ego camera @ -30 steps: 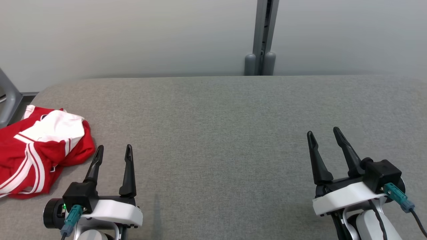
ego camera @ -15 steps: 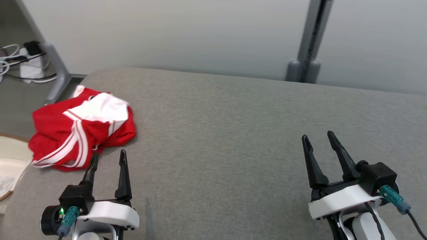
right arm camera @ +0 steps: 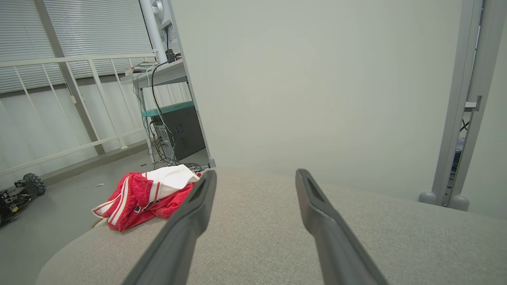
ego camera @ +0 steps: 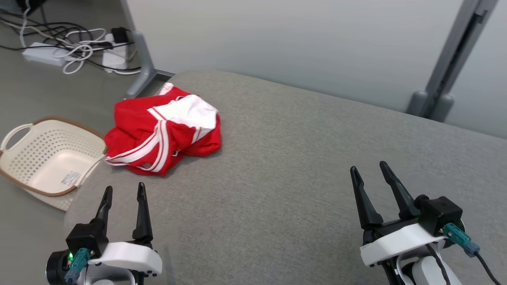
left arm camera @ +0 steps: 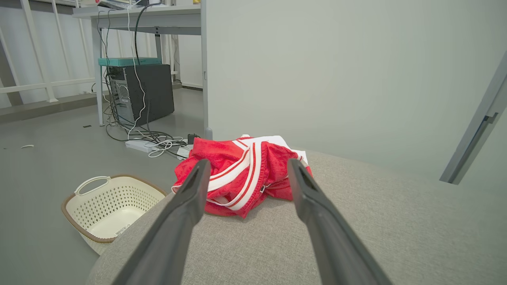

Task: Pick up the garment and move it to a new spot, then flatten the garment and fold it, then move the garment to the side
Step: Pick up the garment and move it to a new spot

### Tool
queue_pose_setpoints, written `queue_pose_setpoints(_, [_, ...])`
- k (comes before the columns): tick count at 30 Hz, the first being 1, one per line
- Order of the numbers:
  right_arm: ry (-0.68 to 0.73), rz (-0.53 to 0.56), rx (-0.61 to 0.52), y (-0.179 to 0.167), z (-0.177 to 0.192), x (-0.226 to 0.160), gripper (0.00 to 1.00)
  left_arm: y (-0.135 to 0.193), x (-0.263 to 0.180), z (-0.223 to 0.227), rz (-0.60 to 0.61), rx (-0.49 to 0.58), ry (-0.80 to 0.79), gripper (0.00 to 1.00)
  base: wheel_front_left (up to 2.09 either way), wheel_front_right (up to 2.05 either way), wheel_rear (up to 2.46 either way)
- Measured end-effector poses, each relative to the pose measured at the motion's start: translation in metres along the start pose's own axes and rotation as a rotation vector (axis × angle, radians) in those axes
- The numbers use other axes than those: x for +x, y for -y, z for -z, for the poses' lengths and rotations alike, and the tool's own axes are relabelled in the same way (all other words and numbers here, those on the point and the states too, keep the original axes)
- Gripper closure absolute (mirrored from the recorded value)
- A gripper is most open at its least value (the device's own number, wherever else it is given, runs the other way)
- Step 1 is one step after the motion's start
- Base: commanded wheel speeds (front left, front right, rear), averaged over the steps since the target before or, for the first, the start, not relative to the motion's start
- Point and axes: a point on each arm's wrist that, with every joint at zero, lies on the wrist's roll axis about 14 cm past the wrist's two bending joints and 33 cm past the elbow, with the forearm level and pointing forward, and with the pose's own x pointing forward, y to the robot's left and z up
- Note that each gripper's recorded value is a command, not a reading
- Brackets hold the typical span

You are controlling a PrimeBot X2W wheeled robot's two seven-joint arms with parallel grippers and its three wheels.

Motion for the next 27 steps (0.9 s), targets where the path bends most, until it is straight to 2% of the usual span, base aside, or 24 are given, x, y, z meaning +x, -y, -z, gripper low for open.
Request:
queue_pose_setpoints(6, [-0.001,-0.063,0.011,-0.023,0.000,0.008,0.00,-0.021,-0.014,0.002,-0.052,-0.010,-0.003,0.00,0.00,0.00,0.00])
queue_pose_setpoints(15, [-0.003,-0.071,0.013,-0.026,0.000,0.007,0.00,-0.024,-0.015,0.003,-0.060,-0.015,-0.005,0.00,0.00,0.00,0.00])
queue_pose_setpoints(22, [-0.008,-0.055,0.018,-0.020,0.002,0.003,0.00,-0.010,0.003,-0.004,0.024,-0.030,0.005,0.00,0.00,0.00,0.00])
queue_pose_setpoints(27, [-0.008,-0.037,0.014,-0.012,0.003,0.003,0.00,-0.005,0.037,-0.023,0.093,-0.012,-0.015,0.00,0.00,0.00,0.00])
